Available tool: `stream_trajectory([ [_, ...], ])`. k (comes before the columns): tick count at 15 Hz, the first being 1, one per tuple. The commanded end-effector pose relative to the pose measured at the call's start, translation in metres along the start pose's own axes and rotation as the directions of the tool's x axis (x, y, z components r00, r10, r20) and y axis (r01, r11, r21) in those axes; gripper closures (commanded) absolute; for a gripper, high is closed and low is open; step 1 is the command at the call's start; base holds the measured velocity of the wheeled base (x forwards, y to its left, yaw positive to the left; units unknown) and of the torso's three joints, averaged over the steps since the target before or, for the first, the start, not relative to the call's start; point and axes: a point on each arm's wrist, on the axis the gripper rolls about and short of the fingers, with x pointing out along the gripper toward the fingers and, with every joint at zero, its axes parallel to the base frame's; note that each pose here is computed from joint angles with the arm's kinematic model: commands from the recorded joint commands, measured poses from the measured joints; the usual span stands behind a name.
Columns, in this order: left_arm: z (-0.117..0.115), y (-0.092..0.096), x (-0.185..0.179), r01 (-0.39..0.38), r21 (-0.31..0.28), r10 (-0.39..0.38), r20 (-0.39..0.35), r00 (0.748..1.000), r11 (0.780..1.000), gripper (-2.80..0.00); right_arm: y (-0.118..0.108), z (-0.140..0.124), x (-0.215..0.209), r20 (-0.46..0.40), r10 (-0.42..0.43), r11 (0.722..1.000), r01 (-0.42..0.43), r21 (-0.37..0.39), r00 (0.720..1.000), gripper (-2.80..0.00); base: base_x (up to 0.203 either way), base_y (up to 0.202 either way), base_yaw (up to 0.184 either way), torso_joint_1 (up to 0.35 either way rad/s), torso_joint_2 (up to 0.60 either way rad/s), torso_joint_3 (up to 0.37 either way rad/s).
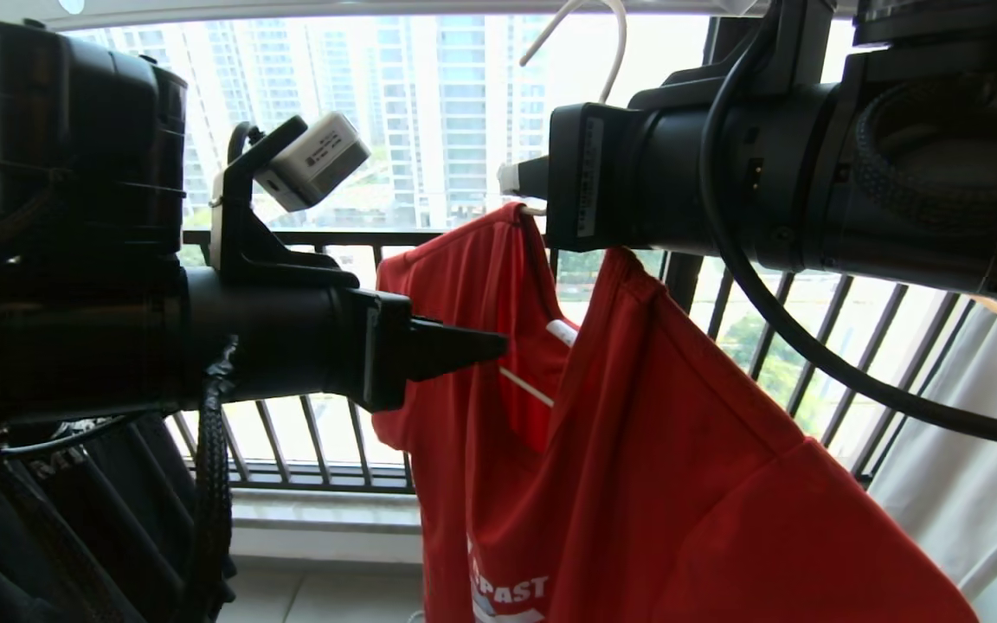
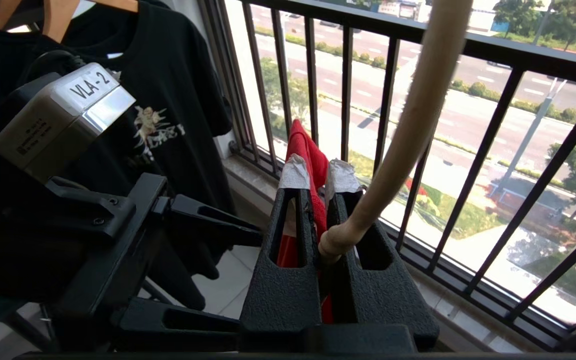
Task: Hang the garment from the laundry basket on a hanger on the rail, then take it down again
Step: Take the clothes off the clothes rack
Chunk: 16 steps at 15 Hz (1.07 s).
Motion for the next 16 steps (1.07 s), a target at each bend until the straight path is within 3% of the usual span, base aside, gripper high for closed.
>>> stream_trajectory([
  [1, 0.000, -0.004, 0.001, 0.010, 0.005, -0.010, 0.007, 1.000, 1.000, -2.80, 0.003, -0.003, 0.005, -0.010, 0.003, 1.000, -0.003, -0.002, 1.000, 0.00, 0.000, 0.000, 0.000, 0.000, 0.00, 0.000],
  [6, -0.001, 0.002, 0.010, -0.119, 0.036, 0.117, 0.056, 0.992, 0.992, -2.80, 0.010, -0.005, 0.005, -0.014, 0.026, 1.000, -0.026, -0.004, 1.000, 0.00, 0.000, 0.000, 0.000, 0.000, 0.00, 0.000],
  [13, 0.000, 0.006, 0.011, -0.142, 0.044, 0.138, 0.084, 0.987, 0.989, -2.80, 0.010, -0.002, 0.002, -0.004, 0.018, 1.000, -0.018, -0.002, 1.000, 0.00, 0.000, 0.000, 0.000, 0.000, 0.00, 0.000],
  [14, 0.000, 0.006, 0.010, -0.143, 0.044, 0.139, 0.085, 0.987, 0.989, 0.00, 0.010, -0.003, 0.003, -0.005, 0.015, 1.000, -0.015, -0.003, 1.000, 0.00, 0.000, 0.000, 0.000, 0.000, 0.00, 0.000],
  [16, -0.001, 0.007, 0.013, -0.146, 0.043, 0.142, 0.076, 0.987, 0.988, 0.00, 0.010, -0.002, 0.002, -0.004, 0.015, 1.000, -0.015, -0.002, 1.000, 0.00, 0.000, 0.000, 0.000, 0.000, 0.00, 0.000],
])
